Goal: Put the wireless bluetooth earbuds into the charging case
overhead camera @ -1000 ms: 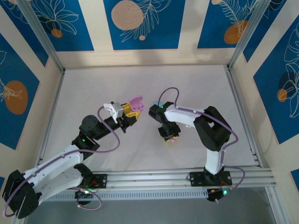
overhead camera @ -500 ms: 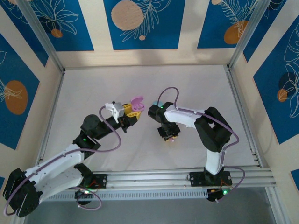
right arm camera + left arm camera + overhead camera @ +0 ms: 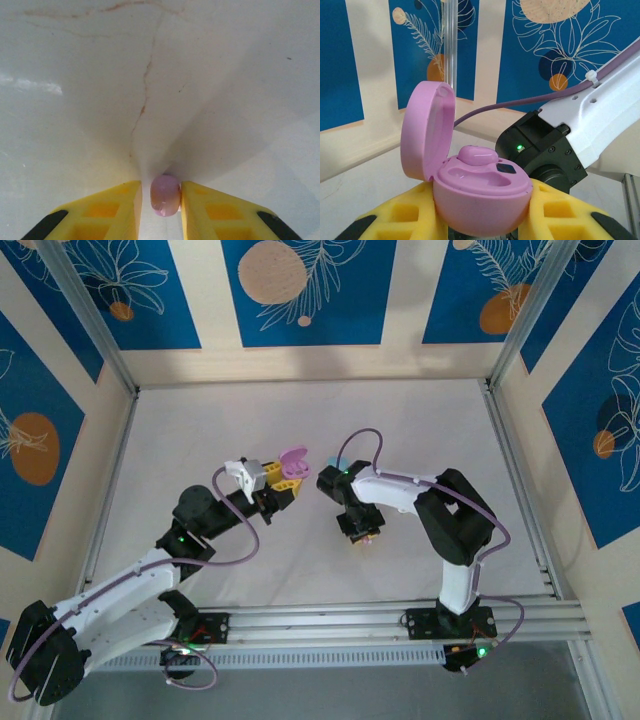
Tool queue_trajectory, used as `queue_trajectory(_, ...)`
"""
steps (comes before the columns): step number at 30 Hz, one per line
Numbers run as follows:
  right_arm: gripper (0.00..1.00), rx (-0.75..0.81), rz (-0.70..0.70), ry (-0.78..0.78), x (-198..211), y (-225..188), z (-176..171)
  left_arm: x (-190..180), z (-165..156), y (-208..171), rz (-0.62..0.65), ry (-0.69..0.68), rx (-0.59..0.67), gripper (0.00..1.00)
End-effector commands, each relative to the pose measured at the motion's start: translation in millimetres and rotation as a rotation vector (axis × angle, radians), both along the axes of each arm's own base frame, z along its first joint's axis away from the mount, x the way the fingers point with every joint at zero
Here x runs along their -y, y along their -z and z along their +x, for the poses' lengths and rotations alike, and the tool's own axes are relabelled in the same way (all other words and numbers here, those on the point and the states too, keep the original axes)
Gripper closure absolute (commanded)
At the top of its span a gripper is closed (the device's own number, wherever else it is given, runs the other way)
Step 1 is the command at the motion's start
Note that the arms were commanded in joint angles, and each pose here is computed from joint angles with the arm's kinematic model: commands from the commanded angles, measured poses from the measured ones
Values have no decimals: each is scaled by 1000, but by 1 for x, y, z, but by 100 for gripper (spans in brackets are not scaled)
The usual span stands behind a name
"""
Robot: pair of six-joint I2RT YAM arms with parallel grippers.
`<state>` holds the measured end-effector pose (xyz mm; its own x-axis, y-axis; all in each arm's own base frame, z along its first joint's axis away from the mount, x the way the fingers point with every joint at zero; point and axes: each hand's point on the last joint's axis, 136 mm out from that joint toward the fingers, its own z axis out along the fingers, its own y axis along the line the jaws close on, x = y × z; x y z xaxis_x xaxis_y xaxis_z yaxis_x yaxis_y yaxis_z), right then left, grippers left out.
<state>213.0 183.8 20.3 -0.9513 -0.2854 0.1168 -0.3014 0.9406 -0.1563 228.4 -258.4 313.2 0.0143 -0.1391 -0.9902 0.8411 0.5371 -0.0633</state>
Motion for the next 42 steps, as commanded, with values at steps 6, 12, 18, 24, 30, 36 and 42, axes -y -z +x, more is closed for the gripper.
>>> queue_trajectory(6,73,-60,-14,34,12,10,-10,1,-5,-14,-27,14,30,77)
queue_trajectory(12,74,-94,55,56,10,12,-14,1,-5,-13,-27,11,27,78)
queue_trajectory(18,77,-74,82,82,12,5,-9,0,-5,-14,-29,11,27,77)
queue_trajectory(24,79,-67,143,114,10,-4,-6,0,-5,-13,-27,9,26,77)
queue_trajectory(30,78,-82,234,243,14,-1,3,0,-5,-12,-29,8,23,77)
queue_trajectory(36,75,-89,267,289,24,1,12,-1,-5,-13,-28,6,25,77)
queue_trajectory(42,69,-96,237,165,23,-1,7,-1,-5,-13,-28,3,25,77)
